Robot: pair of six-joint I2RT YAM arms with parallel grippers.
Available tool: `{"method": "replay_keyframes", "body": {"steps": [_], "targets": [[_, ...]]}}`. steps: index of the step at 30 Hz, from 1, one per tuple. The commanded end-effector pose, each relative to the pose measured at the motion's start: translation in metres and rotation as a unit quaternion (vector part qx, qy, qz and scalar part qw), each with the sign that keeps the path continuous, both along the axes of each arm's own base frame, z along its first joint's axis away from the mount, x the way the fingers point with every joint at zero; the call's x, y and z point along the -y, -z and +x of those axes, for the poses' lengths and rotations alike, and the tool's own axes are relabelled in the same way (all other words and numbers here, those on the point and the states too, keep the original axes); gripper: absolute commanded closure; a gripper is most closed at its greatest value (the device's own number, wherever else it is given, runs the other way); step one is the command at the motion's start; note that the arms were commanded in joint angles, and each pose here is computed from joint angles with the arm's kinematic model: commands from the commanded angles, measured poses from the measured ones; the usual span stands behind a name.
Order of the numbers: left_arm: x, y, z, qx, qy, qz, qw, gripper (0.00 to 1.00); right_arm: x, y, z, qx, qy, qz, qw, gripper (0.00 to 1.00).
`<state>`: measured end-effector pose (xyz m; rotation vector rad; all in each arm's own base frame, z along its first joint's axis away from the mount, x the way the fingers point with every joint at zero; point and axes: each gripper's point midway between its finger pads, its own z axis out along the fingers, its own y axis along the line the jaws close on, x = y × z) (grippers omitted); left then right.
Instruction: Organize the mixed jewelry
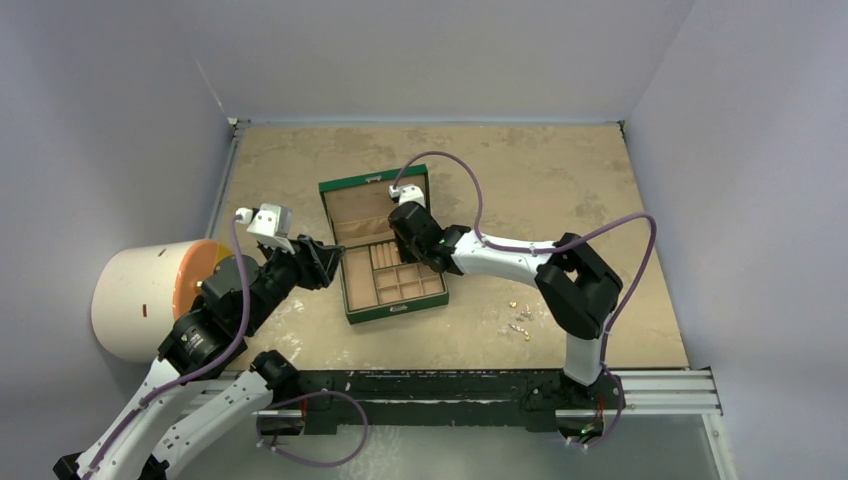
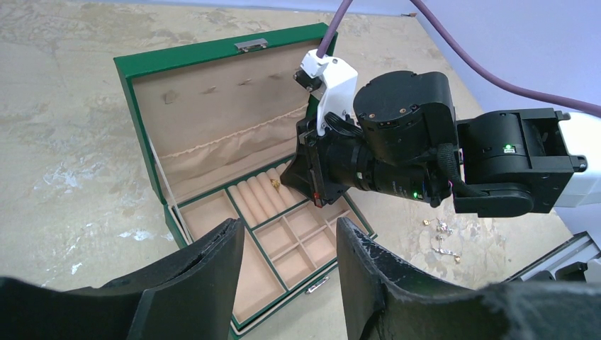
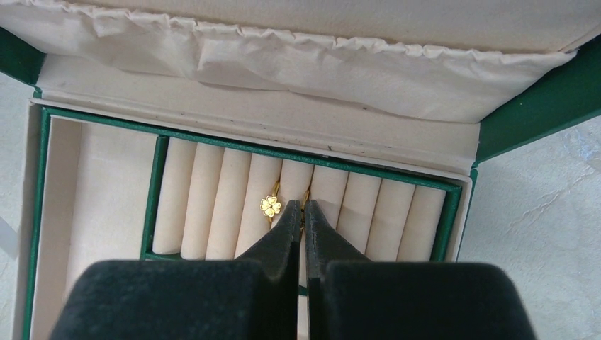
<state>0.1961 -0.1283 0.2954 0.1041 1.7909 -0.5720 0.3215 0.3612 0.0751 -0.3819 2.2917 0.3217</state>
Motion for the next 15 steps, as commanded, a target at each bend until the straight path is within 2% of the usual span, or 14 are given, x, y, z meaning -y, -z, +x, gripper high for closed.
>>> {"method": "replay_keyframes", "body": {"steps": [1, 8, 15], "targets": [[-0.002, -0.005, 0.003, 0.014, -0.007, 0.002, 1.0, 0.5, -0.001, -0.006, 0.001, 0.0, 0.009, 0.013, 1.0, 0.98], [-0.002, -0.005, 0.004, 0.014, -0.007, 0.002, 1.0, 0.5, 0.004, -0.037, 0.004, 0.024, 0.02, 0.032, 0.999, 0.81], [-0.003, -0.005, 0.004, 0.014, -0.008, 0.002, 1.0, 0.5, 0.016, -0.066, -0.006, 0.027, 0.026, 0.049, 0.998, 0.78]]}}
